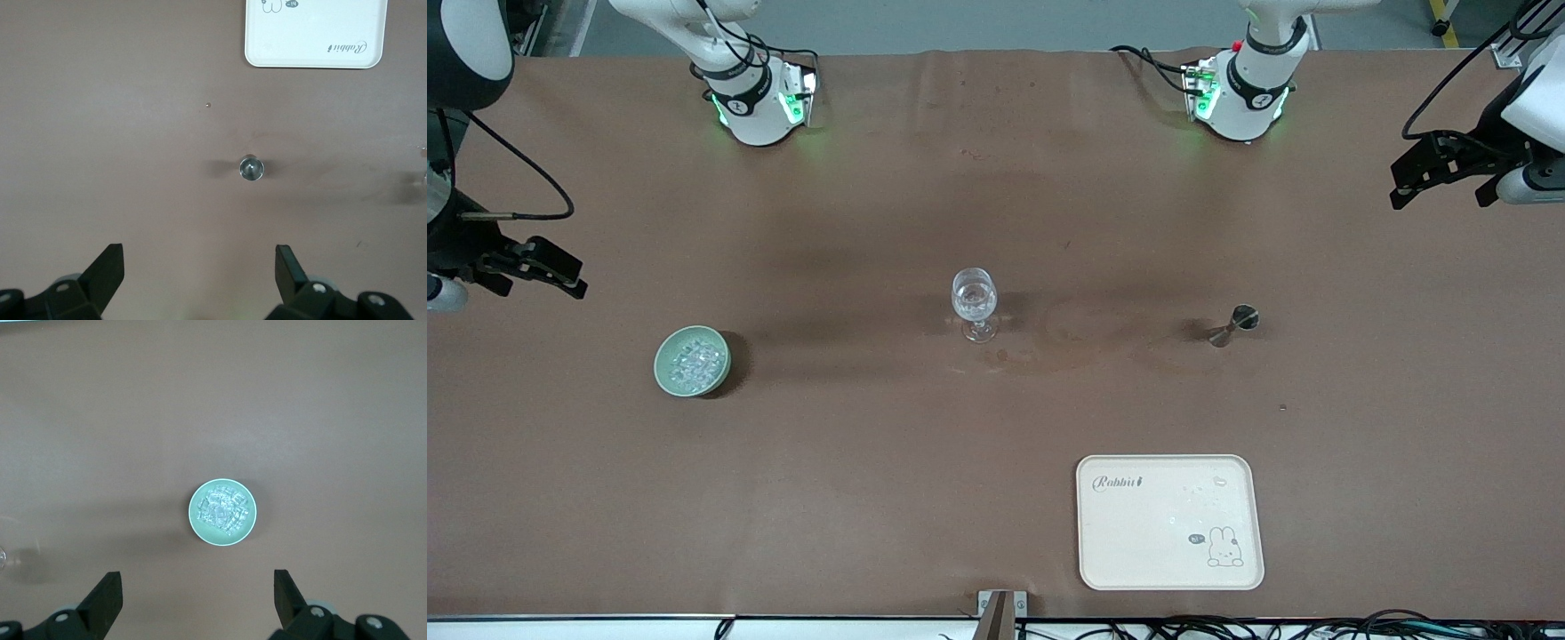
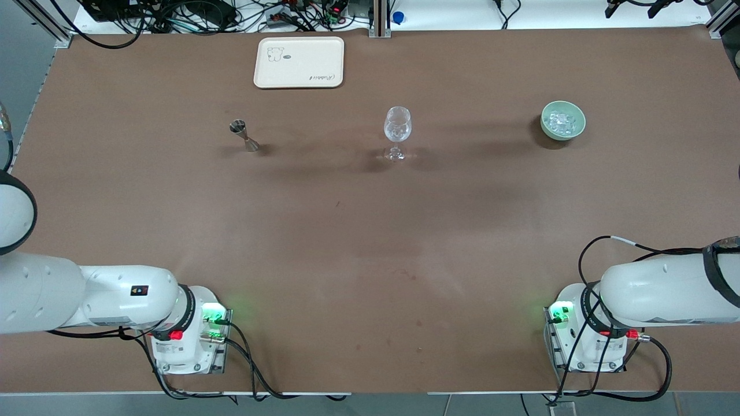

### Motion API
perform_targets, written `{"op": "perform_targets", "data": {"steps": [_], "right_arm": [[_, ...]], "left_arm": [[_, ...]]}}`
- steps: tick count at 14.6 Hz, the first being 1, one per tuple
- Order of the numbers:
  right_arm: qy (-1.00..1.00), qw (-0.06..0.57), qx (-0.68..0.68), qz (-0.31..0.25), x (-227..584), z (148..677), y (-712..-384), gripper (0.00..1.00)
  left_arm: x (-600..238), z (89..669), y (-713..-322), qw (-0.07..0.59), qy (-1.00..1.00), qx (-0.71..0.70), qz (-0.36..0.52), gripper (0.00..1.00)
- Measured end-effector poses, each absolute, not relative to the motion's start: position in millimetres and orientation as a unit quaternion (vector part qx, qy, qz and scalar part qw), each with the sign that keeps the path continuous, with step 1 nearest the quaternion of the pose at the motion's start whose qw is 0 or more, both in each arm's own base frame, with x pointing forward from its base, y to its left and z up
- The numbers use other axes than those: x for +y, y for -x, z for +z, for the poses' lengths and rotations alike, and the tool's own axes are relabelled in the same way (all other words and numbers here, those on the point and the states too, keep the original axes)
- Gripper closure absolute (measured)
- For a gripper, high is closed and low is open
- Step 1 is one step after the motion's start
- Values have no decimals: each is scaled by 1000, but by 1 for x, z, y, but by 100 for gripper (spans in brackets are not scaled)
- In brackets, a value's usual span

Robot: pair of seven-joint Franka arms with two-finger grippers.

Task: Pour wine and add ice with both arms
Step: 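Reach the right gripper to the ice bowl while the left gripper reaches the jigger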

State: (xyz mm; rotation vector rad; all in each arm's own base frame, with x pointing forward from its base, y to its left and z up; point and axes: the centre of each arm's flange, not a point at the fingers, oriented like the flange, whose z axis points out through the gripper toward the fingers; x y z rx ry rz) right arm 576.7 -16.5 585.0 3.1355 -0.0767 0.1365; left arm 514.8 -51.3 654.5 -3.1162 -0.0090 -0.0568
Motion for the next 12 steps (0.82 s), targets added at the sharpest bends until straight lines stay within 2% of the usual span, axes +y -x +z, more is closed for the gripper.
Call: {"op": "perform_targets", "data": {"steps": [7, 12], "right_arm": [[-999, 1, -22, 43, -18, 585, -577, 0], [-999, 1, -21, 43, -18, 584, -577, 0]], "left_arm": [[-34, 650, -529, 11, 1000, -22, -15, 0], [14, 568, -577, 6, 996, -68, 56, 0]]}}
